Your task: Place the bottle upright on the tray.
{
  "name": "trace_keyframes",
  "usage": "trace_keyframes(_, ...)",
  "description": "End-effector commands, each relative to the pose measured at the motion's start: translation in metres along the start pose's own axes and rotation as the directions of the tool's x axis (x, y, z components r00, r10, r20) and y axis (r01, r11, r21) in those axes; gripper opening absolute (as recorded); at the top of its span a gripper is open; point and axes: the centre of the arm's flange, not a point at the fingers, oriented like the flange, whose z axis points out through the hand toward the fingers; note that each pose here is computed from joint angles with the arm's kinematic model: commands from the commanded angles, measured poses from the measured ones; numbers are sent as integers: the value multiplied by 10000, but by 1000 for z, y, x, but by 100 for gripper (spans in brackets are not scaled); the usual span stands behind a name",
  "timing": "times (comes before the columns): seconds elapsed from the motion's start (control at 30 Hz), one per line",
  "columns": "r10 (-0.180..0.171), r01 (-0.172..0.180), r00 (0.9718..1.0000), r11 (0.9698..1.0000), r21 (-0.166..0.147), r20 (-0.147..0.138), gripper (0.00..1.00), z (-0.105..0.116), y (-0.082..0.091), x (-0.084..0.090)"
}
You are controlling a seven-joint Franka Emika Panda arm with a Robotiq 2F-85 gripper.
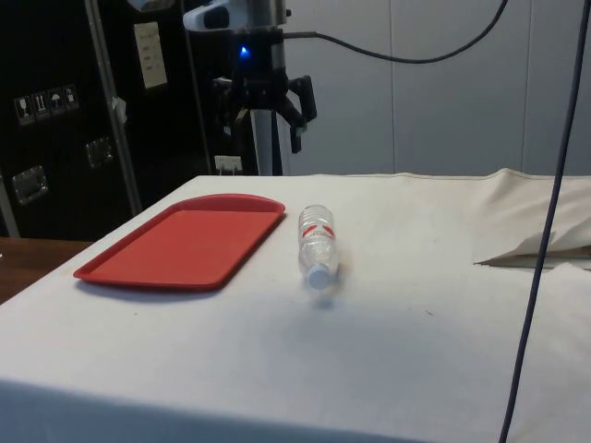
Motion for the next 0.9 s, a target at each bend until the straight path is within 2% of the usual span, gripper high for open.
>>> trace_keyframes(0.0, -150, 150, 9999, 9999, -10, -1, 100, 0, 0, 0)
trace_keyframes(0.03, -347, 349, 9994, 9993, -155, 70, 100, 0, 1, -1)
trace_keyframes(0.17, -624, 626, 9980, 9979, -173, 82, 100, 0, 1, -2)
trace_keyframes(0.27, -927, 929, 9957, 9955, -180, 82, 100, 1, 1, -2)
trace_keyframes(0.3, -826, 826, 9966, 9966, -39, 8, 100, 0, 0, -2)
trace_keyframes(0.33, -987, 989, 9951, 9949, -190, 83, 100, 2, 1, -2)
trace_keyframes(0.47, -1294, 1295, 9916, 9913, -228, 79, 100, 5, 1, -1)
trace_keyframes(0.5, -1447, 1449, 9894, 9892, -227, 81, 100, 7, 1, -1)
trace_keyframes(0.57, -1600, 1601, 9871, 9868, -246, 82, 100, 9, 1, -1)
trace_keyframes(0.6, -1527, 1527, 9883, 9882, -129, 32, 100, 8, 0, -1)
trace_keyframes(0.63, -1689, 1691, 9856, 9853, -255, 87, 100, 10, 1, -1)
trace_keyframes(0.7, -1831, 1833, 9830, 9828, -245, 89, 100, 12, 1, -1)
trace_keyframes(0.73, -1980, 1982, 9802, 9799, -233, 95, 100, 14, 1, -1)
trace_keyframes(0.87, -2279, 2281, 9736, 9735, -189, 116, 100, 16, 1, -1)
